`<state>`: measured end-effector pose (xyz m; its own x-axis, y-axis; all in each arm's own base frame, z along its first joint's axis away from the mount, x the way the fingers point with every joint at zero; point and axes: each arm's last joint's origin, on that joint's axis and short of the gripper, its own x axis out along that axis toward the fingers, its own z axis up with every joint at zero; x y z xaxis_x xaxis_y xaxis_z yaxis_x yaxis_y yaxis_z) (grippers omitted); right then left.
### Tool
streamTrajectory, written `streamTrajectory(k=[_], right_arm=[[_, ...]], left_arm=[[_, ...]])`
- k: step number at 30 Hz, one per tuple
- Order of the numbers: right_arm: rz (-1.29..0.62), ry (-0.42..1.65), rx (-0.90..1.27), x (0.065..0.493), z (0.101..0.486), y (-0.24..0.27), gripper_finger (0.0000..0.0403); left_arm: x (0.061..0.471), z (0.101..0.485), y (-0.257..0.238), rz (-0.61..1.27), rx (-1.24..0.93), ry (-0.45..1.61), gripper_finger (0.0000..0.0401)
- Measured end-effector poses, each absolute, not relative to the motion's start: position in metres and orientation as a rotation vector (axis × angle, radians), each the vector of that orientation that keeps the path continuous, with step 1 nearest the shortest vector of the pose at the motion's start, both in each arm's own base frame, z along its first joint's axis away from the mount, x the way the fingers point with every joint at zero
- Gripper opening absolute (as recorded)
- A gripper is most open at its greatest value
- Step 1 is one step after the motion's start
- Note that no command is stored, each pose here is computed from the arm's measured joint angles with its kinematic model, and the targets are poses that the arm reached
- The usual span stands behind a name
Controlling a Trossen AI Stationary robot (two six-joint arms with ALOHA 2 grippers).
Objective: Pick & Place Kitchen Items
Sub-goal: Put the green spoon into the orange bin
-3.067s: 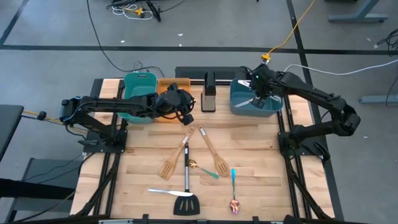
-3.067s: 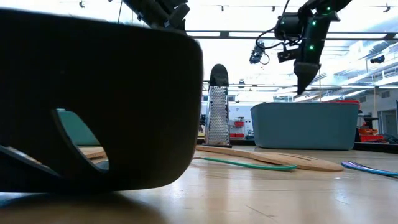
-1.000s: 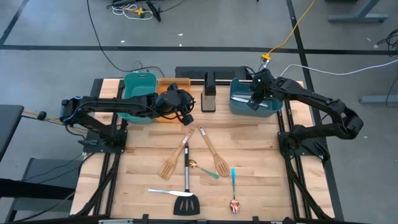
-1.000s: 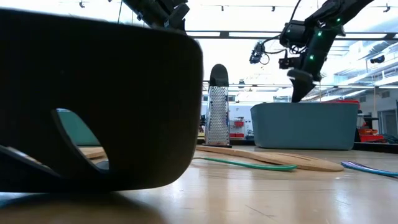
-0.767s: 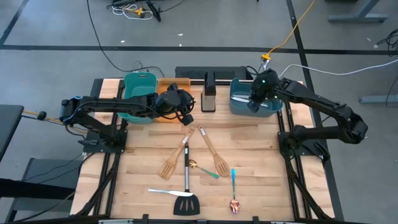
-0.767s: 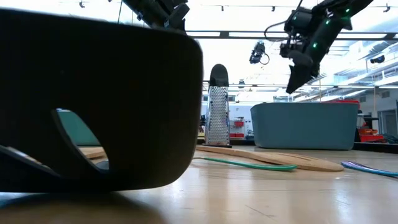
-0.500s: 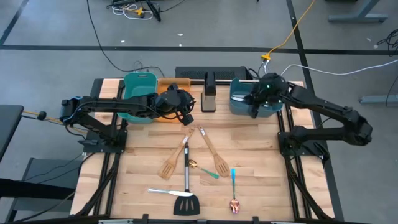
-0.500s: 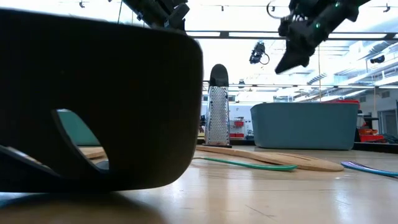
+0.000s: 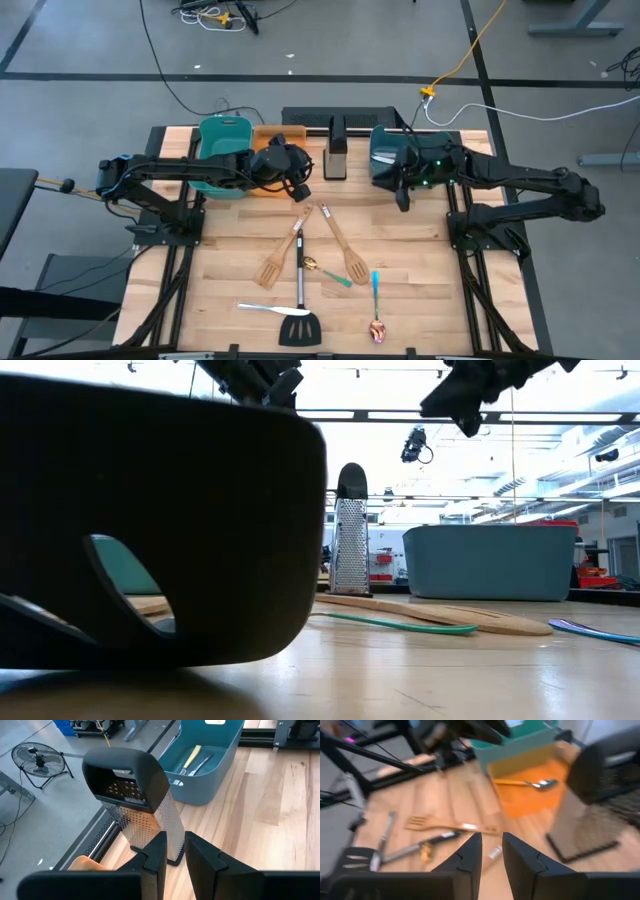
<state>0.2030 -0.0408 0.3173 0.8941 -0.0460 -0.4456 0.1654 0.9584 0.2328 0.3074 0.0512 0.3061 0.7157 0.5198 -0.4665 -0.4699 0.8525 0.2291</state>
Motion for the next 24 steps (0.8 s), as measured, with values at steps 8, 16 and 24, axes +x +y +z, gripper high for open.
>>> streamTrajectory(k=[8, 16, 24], right_arm=[[0.012, 0.369, 0.318, 0.213, 0.326, -0.01, 0.0087], [0.063, 0.34, 0.37, 0.218, 0.328, 0.013, 0.0087], [0.121, 0.274, 0.405, 0.22, 0.335, 0.027, 0.0087]], left_arm=[[0.307, 0.306, 0.051, 0.548, 0.098, 0.547, 0.0073], [0.31, 0.305, 0.047, 0.379, 0.05, 0.547, 0.0073], [0.311, 0.305, 0.041, 0.175, -0.023, 0.542, 0.0073]])
